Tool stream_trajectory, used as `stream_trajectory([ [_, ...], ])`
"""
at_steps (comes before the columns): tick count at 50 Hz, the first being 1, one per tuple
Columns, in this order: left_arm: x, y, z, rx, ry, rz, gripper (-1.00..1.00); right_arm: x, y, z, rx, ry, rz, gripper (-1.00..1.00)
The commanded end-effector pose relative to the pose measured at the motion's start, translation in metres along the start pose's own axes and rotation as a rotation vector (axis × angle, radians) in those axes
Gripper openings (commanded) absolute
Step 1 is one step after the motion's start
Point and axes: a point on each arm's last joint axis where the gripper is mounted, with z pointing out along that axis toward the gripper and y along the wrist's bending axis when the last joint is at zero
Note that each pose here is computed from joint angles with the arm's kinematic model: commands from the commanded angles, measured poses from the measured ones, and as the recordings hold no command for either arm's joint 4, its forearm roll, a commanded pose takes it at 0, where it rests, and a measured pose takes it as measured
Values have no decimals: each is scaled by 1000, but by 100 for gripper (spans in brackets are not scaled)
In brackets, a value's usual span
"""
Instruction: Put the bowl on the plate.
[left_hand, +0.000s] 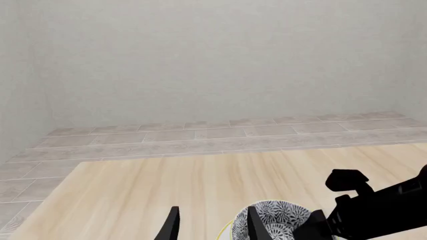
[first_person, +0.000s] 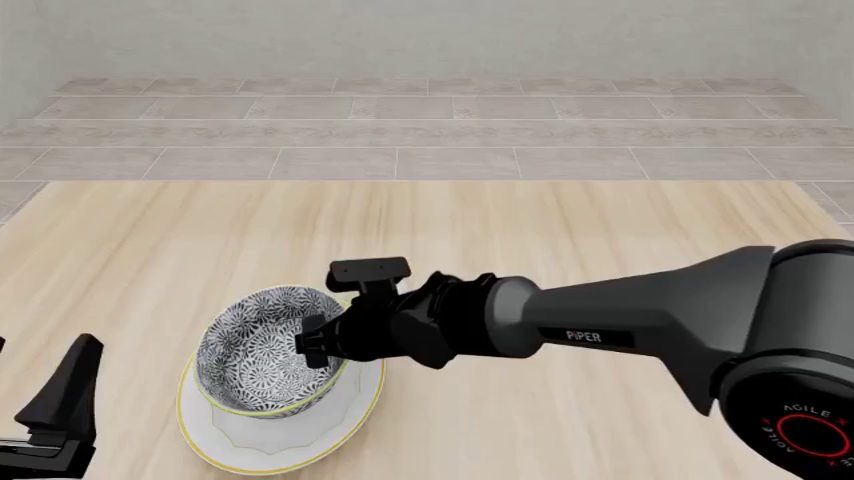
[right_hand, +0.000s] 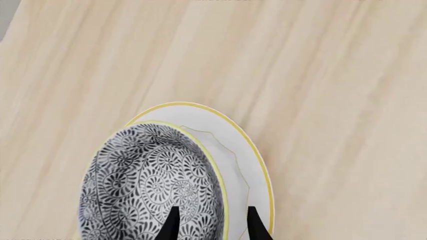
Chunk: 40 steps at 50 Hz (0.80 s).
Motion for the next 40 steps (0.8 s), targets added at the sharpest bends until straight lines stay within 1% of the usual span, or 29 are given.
stream_trajectory([
  [1, 0, 0, 0, 1, 0, 1, 100, -2, 2, -5, -4, -3, -9, 100],
  [21, 1, 0, 0, 7, 4, 1, 100, -10, 10, -22, -18, -19, -30, 100],
  [34, 3, -1, 0, 16, 11, 1, 100, -28, 14, -50, -27, -57, -55, 100],
  [40, 3, -1, 0, 21, 15, 3, 100, -34, 14, -60, -28, -69, -64, 100],
])
